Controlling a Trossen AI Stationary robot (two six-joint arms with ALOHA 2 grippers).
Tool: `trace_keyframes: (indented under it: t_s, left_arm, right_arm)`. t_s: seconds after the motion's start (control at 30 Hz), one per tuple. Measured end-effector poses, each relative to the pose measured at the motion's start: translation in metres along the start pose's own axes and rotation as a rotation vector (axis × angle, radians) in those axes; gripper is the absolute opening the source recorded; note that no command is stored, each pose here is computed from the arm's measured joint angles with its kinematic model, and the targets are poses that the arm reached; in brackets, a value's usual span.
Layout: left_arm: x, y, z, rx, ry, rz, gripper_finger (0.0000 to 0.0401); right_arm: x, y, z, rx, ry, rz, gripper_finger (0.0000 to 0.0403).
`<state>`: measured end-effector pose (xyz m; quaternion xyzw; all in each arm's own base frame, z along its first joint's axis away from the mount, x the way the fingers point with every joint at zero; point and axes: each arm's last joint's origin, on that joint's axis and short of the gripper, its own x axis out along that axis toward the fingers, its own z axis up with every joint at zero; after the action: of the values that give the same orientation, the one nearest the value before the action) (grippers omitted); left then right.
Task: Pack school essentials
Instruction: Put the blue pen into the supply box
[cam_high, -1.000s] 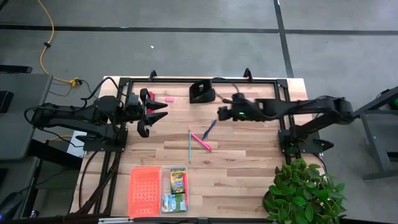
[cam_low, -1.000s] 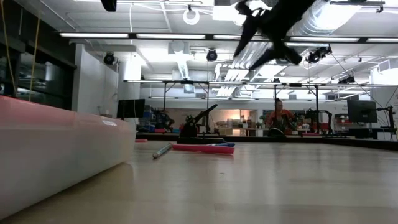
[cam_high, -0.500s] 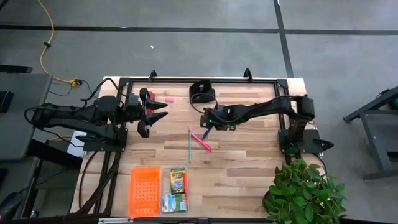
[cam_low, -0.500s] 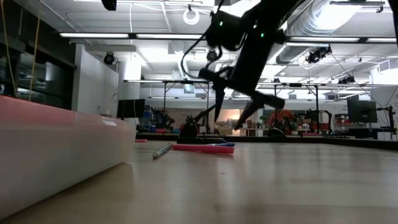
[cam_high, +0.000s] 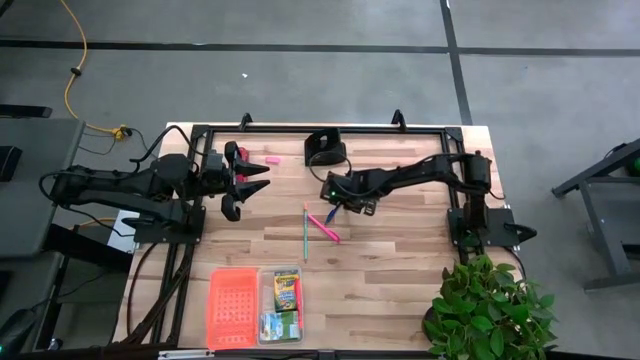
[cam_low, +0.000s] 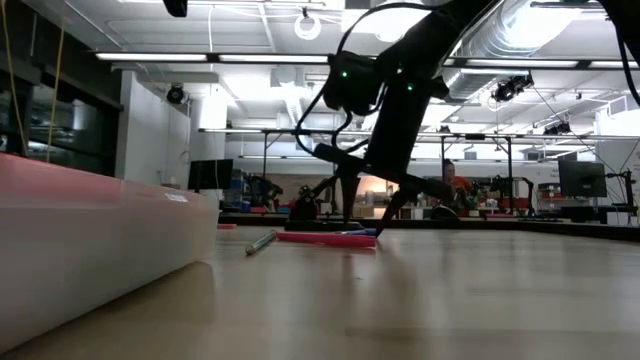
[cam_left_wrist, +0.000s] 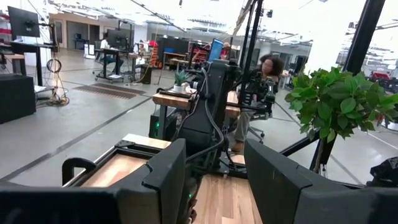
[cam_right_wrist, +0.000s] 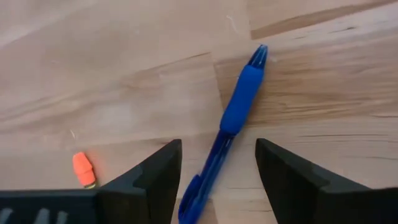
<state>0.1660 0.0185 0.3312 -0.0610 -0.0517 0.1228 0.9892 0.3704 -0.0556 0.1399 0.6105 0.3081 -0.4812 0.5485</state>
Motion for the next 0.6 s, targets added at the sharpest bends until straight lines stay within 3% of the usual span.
trace_keyframes:
  t_s: [0.33,0.6]
  left_arm:
    - [0.0,0.0,0.0,0.0,0.0,0.0,0.0154]
    - [0.0,0.0,0.0,0.0,0.0,0.0,0.0154]
  right_arm:
    - [0.001,-0.003,0.012,0.111,0.047,-0.047,0.0089]
    - [0.014,-0.007,0.018,0.133,0.147,-0.106,0.0069]
